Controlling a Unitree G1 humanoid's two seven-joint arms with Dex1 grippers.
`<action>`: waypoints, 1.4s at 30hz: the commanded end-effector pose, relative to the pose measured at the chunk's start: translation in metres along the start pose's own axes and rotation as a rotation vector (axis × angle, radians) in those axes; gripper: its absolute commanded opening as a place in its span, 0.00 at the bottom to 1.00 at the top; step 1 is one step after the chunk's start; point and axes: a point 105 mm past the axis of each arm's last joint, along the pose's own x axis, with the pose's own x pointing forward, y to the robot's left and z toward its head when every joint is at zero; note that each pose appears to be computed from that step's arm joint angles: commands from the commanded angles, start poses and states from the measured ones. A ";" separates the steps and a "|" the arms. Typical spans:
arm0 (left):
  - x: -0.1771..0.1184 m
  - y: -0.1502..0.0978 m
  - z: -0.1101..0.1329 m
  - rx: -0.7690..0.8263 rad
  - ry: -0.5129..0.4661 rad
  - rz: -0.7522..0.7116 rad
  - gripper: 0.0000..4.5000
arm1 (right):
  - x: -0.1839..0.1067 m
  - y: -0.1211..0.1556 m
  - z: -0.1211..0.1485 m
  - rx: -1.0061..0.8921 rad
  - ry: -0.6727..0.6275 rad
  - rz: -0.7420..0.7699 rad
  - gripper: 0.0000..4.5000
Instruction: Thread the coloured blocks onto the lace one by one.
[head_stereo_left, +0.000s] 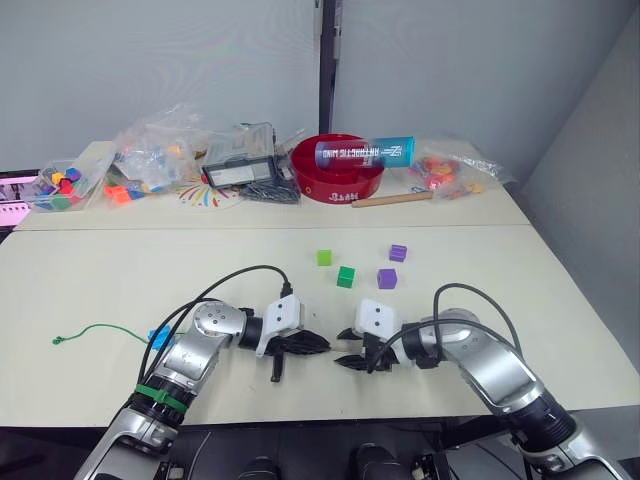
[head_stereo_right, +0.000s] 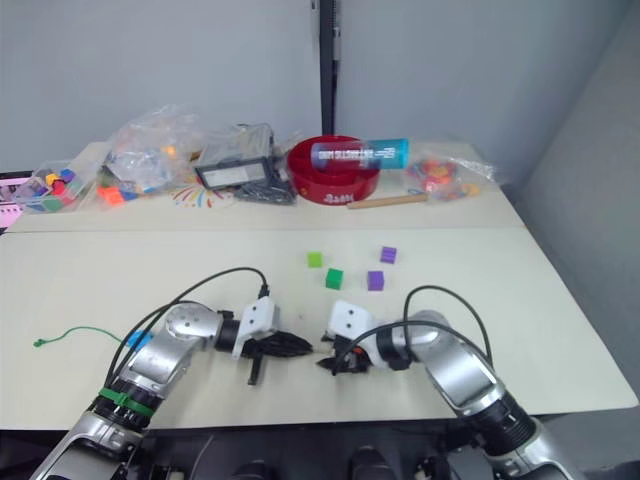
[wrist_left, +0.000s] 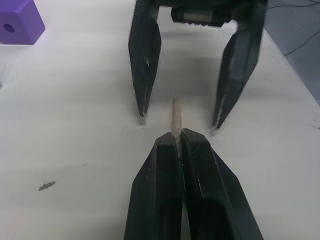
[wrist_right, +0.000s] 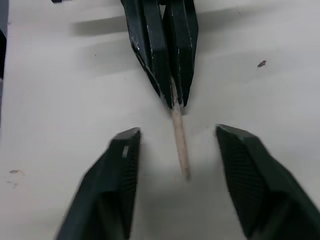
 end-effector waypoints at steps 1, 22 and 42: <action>-0.009 0.006 0.007 0.030 -0.012 0.028 0.00 | -0.020 -0.004 0.017 0.008 -0.088 -0.052 0.91; -0.028 0.006 0.012 0.000 -0.045 0.117 0.00 | -0.041 -0.051 -0.007 0.392 -0.301 -1.038 0.99; -0.027 0.006 0.012 0.007 -0.042 0.117 0.00 | -0.013 -0.096 -0.028 0.489 -0.274 -1.196 0.66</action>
